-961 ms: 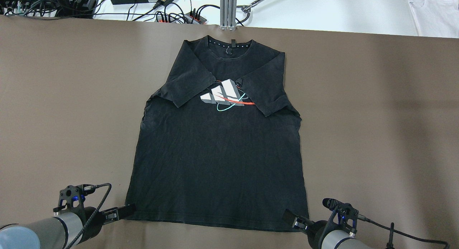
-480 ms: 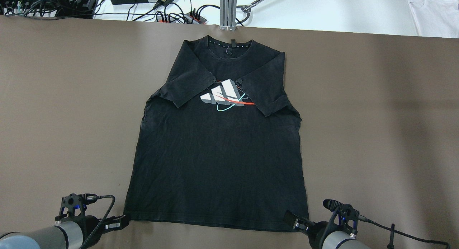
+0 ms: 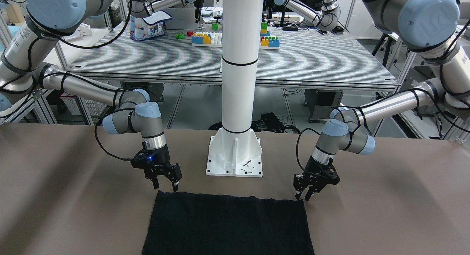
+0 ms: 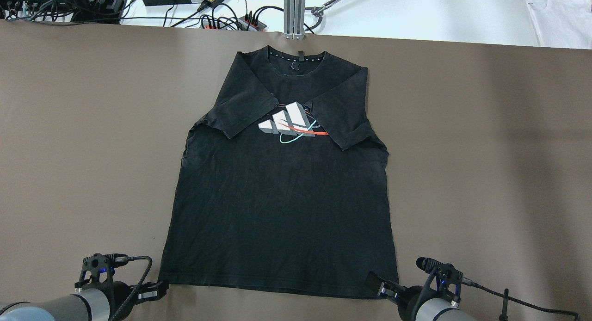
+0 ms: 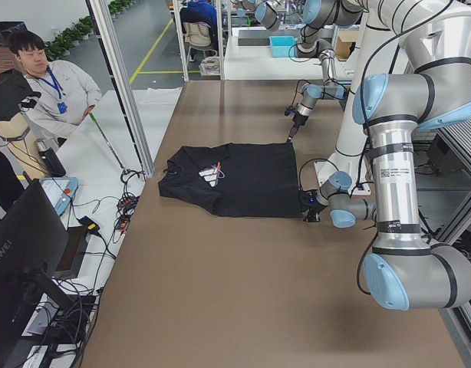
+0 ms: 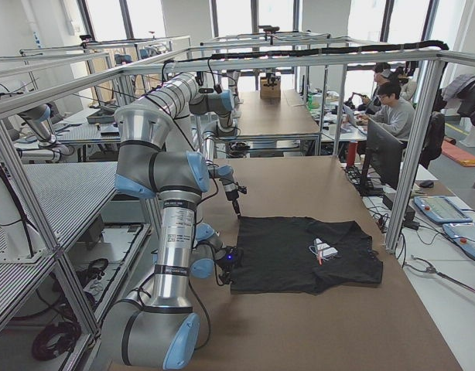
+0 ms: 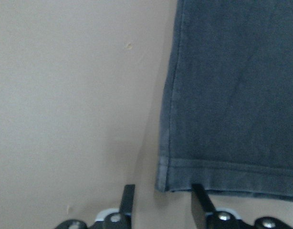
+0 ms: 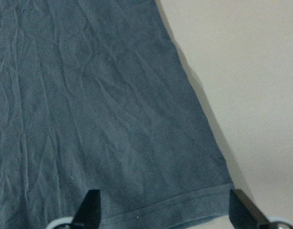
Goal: Fold clothes
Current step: 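Close both grippers on the hem corners nearest the robot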
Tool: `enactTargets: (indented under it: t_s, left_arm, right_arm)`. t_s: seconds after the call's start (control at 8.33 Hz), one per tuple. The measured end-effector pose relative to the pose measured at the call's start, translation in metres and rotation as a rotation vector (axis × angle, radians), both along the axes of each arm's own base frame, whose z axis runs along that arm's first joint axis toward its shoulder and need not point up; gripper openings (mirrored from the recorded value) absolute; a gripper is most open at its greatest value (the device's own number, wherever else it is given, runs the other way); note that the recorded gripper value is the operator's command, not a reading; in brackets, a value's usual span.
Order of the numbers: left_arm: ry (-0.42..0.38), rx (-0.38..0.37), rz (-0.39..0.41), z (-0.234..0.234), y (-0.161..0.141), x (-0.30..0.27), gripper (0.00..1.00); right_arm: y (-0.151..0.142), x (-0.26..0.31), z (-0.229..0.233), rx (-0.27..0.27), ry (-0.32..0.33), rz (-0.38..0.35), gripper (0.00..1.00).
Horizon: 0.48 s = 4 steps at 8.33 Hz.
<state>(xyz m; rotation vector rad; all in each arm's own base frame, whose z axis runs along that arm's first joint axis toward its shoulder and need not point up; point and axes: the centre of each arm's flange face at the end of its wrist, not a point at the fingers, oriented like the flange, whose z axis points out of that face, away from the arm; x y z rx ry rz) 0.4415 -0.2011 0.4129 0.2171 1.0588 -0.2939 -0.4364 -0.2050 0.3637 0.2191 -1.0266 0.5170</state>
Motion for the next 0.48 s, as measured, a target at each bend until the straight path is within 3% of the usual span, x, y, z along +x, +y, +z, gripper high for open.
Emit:
enactTargets:
  t_s: [0.48]
  left_arm:
    - [0.012,0.002,-0.001,-0.006,-0.0013,0.0021,0.49]
  right_arm:
    - [0.0001,-0.0002,0.0009,0.0,0.002,0.0,0.95]
